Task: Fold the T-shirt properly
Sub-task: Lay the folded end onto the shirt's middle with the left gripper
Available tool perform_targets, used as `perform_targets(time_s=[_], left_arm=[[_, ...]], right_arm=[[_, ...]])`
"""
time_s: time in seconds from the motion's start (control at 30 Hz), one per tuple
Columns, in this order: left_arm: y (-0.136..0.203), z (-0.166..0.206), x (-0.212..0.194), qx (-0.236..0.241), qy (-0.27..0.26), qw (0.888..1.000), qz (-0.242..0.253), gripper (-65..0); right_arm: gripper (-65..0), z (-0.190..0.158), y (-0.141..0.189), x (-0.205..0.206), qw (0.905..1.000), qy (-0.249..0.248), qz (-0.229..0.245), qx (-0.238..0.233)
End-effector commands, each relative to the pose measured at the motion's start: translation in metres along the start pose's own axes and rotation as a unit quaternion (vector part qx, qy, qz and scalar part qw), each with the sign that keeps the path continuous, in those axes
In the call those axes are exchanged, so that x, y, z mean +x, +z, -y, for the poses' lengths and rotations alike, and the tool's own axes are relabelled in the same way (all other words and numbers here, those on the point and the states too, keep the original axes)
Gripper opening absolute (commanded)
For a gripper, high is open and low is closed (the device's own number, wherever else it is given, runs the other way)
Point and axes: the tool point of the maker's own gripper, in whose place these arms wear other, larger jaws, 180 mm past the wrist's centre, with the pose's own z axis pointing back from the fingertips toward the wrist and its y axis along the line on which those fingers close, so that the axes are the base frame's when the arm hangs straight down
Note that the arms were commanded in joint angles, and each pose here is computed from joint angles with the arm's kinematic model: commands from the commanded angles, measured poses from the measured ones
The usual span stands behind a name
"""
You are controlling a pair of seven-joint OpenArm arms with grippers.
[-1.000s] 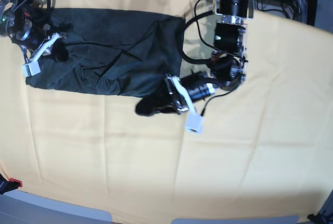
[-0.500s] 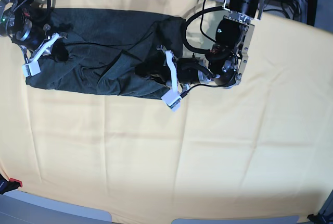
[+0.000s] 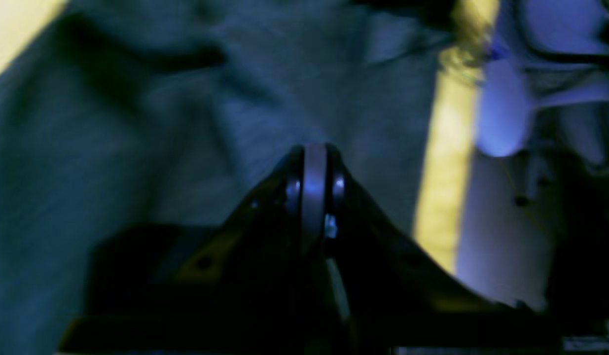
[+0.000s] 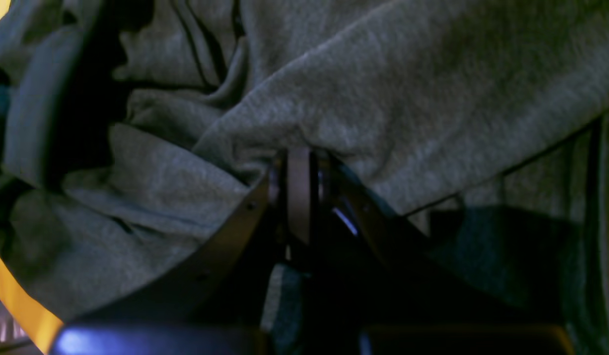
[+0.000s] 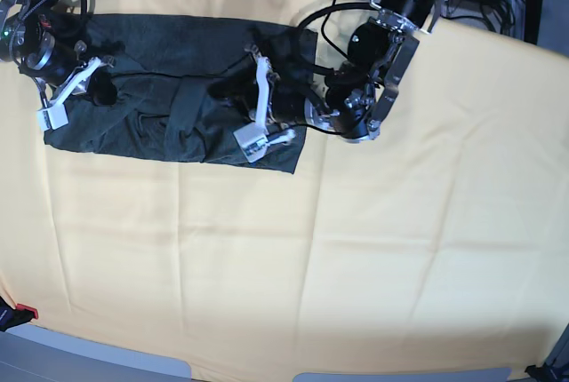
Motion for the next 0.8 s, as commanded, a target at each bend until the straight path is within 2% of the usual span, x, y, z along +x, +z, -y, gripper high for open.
perform_targets(time_s=[0.0,0.1,0.23,0.3,0.37,0.47,0.53,0.67,0.77], left_arm=[[-0.001,0.014,0.023,-0.03,-0.02,0.999,0.034,-65.0],[-0.009,0.035,0.029,-0.074,-0.026,0.996,0.048,-65.0],[-0.01,0.036,0.032,-0.074,-0.03,0.996,0.048,-65.0],[-0.001,0.023,0.042,-0.055,-0.034,0.996,0.06,-65.0],[0.017,0.003,0.06,-0.024,-0.033,0.995,0.094,-65.0],[0.051,-0.029,0.083,0.03,-0.025,0.988,0.149,-65.0],[0.066,-0.044,0.085,0.057,-0.014,0.985,0.162,-65.0],[0.063,-0.059,0.065,0.098,0.0,0.989,0.115,-65.0],[0.047,-0.054,0.047,0.1,-0.021,0.993,0.06,-65.0]], right_arm=[[-60.3,0.004,0.005,0.005,0.9999,0.01,0.002,-0.006],[-60.3,0.004,0.005,0.005,0.9999,0.01,0.002,-0.006],[-60.3,0.004,0.005,0.005,0.9999,0.01,0.002,-0.006],[-60.3,0.004,0.005,0.006,0.9999,0.01,0.003,-0.006],[-60.3,0.004,0.005,0.005,0.9999,0.01,0.002,-0.006],[-60.3,0.004,0.005,0.005,0.9999,0.01,0.002,-0.006],[-60.3,0.004,0.005,0.005,0.9999,0.01,0.002,-0.006],[-60.3,0.004,0.005,0.007,0.9999,0.011,0.004,-0.006],[-60.3,0.004,0.005,0.007,0.9999,0.011,0.004,-0.006]])
